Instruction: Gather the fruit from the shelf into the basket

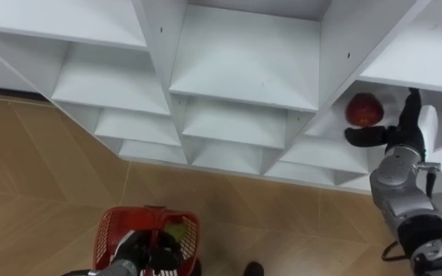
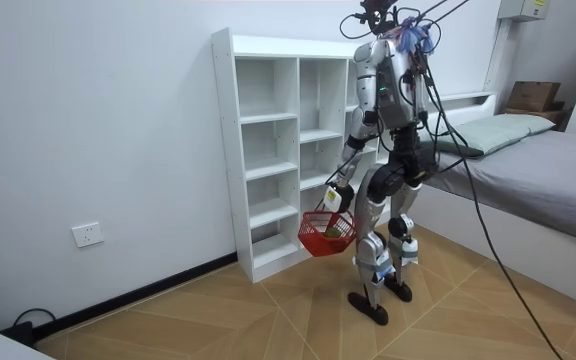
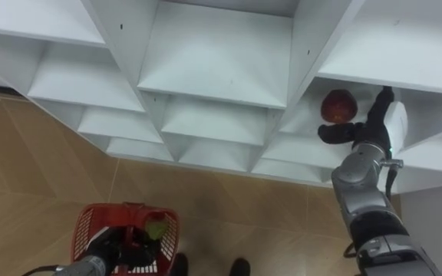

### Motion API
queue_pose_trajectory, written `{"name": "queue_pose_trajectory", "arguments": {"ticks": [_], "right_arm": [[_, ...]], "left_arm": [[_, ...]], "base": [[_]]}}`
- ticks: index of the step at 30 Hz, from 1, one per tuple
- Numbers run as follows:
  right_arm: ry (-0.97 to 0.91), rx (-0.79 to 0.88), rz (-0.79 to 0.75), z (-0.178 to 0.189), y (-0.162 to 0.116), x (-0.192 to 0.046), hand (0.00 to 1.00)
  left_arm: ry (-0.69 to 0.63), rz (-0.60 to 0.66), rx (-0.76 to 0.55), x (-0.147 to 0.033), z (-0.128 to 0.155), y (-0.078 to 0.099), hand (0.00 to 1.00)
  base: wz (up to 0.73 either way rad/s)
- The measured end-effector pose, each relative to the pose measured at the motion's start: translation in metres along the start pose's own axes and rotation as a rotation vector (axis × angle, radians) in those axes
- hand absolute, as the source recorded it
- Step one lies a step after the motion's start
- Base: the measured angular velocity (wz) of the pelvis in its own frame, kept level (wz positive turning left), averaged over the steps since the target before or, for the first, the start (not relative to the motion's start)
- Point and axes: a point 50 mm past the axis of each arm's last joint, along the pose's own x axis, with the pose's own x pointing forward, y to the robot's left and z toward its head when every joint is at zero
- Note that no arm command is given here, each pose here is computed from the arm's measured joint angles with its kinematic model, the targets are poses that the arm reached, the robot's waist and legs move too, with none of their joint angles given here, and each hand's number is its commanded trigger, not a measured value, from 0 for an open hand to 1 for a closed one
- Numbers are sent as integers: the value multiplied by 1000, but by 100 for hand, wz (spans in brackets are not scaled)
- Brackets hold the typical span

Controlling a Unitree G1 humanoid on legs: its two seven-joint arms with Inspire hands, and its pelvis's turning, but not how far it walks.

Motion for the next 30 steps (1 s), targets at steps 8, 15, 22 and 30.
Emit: {"name": "queue_pose_trajectory", "arguments": {"ticks": [8, 15, 22, 30], "right_arm": [[-11, 12, -35, 5, -6, 5, 0], [-19, 25, -50, 9, -8, 6, 0], [-31, 24, -44, 11, -6, 5, 0], [-45, 4, -43, 12, -6, 5, 0]], "left_arm": [[-7, -3, 1, 1, 3, 0, 100], [-2, -6, -9, 0, 0, -1, 100], [0, -19, 8, 0, 0, -4, 100], [-5, -37, 1, 1, 2, -12, 100]], "base": [[0], [0], [3], [0]]}}
